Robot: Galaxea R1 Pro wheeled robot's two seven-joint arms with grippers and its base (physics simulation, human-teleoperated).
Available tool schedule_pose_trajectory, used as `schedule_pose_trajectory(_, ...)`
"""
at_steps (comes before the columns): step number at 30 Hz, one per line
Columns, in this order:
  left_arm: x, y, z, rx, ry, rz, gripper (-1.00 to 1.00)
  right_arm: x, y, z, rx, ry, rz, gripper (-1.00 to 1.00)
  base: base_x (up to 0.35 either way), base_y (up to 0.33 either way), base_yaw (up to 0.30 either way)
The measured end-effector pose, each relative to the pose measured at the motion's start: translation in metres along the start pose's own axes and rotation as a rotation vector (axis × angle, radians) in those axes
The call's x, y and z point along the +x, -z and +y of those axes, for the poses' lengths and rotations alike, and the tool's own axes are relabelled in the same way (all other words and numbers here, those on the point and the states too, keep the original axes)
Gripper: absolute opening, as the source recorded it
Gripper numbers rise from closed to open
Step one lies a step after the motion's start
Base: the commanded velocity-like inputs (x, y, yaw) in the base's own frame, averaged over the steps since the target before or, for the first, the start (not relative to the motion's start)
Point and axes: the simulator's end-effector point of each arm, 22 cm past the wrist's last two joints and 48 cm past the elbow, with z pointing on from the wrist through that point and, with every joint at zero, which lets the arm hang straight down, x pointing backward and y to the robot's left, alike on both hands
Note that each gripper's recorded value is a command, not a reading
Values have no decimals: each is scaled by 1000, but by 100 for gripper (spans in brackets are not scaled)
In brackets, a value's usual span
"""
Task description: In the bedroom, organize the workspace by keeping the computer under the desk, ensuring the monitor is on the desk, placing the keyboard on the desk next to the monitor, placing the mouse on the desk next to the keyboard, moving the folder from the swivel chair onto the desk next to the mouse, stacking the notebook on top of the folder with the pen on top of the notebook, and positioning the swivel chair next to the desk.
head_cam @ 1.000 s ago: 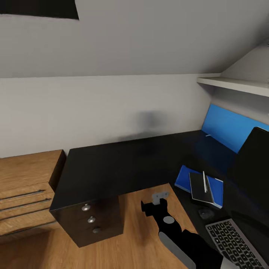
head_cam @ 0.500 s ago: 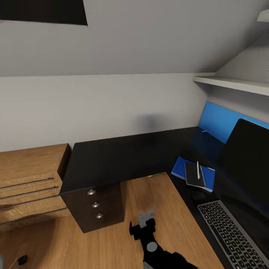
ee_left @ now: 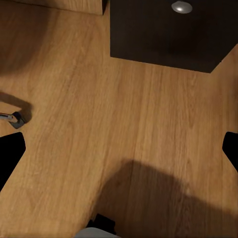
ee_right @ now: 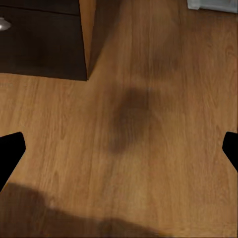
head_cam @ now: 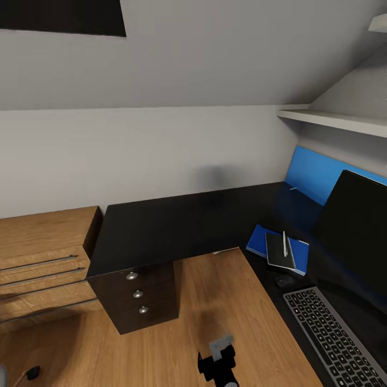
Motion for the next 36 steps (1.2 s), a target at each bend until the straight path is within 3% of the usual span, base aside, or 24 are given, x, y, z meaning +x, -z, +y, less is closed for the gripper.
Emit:
schedule_pose_trajectory(6, 4, 0, 1, -4, 2, 21, 100, 47, 4, -26, 29, -11, 91, 100, 0, 0, 0)
schedule_pose_trajectory(9, 8, 0, 2, -5, 2, 35, 100, 77, 15, -18, -5, -19, 122, 100, 0, 0, 0)
schedule_pose_trajectory(20, 6, -1, 0, 0, 5, 35, 100, 80, 27, -15, -37, -46, 29, 100, 0, 0, 25)
schedule_pose_trajectory(31, 0, -2, -2, 6, 9, 20, 100, 72, 28, -18, -29, -49, 8, 100, 0, 0, 73)
schedule_pose_trajectory(36, -3, -3, -3, 7, 11, 12, 100, 75, 28, -34, 7, -90, 13, 100, 0, 0, 74)
